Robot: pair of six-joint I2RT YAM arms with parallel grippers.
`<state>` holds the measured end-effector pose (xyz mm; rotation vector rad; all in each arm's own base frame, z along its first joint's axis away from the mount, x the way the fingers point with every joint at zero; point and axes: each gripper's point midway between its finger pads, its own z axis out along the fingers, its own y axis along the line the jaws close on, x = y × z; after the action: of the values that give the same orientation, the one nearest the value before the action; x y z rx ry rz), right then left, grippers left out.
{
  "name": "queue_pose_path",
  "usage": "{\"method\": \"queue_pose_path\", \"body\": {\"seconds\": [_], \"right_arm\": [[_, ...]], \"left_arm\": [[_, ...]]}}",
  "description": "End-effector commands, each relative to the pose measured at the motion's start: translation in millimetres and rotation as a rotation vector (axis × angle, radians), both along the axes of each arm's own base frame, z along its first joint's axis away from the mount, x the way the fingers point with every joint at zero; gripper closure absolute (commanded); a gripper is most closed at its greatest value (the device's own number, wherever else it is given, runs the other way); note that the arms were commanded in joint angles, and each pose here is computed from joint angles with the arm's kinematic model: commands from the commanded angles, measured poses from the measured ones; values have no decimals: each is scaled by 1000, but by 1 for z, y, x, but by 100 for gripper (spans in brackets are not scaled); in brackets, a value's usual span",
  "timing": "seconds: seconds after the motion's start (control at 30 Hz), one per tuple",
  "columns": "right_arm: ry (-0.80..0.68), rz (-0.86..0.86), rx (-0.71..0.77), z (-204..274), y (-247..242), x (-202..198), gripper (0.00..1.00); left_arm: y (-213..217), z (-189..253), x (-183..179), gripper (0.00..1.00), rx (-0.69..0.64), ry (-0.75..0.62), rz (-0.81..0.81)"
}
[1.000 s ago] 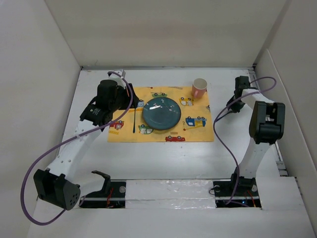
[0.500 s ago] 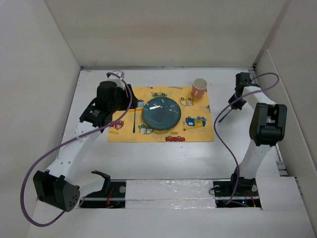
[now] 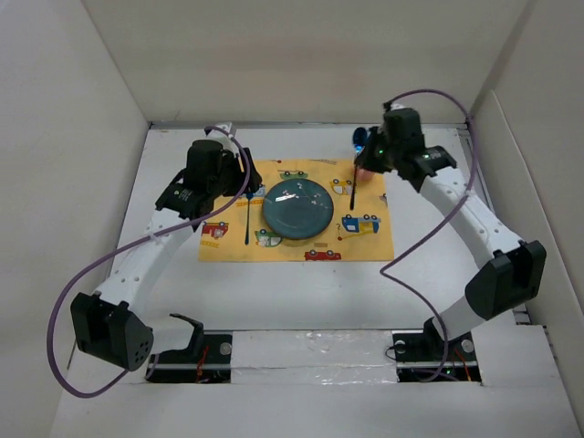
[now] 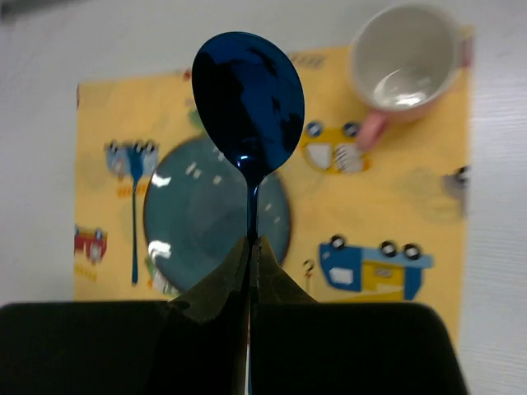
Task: Set the dinner table for one person
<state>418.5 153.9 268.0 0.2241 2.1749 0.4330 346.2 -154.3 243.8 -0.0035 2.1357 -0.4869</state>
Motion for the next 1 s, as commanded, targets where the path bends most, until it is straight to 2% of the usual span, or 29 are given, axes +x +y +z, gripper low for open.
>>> {"method": "queue_pose_path", "body": {"seconds": [0.0,0.17,0.53,0.97], "right_arm": [[122,178,-8,-48,50,-25,100],[192,171,-59,-86,59,-13,100],[349,85,-166,-178,33,7,100],[406,78,-191,-212,31,15,100]], "left_arm": [[-10,35,8,43,-50,-77,-21],[-12,33,10,43,-51,-71,-28],[-9,15,-1,42,-58,-45,-21],[-9,10,0,42,-50,-35,-23]]}}
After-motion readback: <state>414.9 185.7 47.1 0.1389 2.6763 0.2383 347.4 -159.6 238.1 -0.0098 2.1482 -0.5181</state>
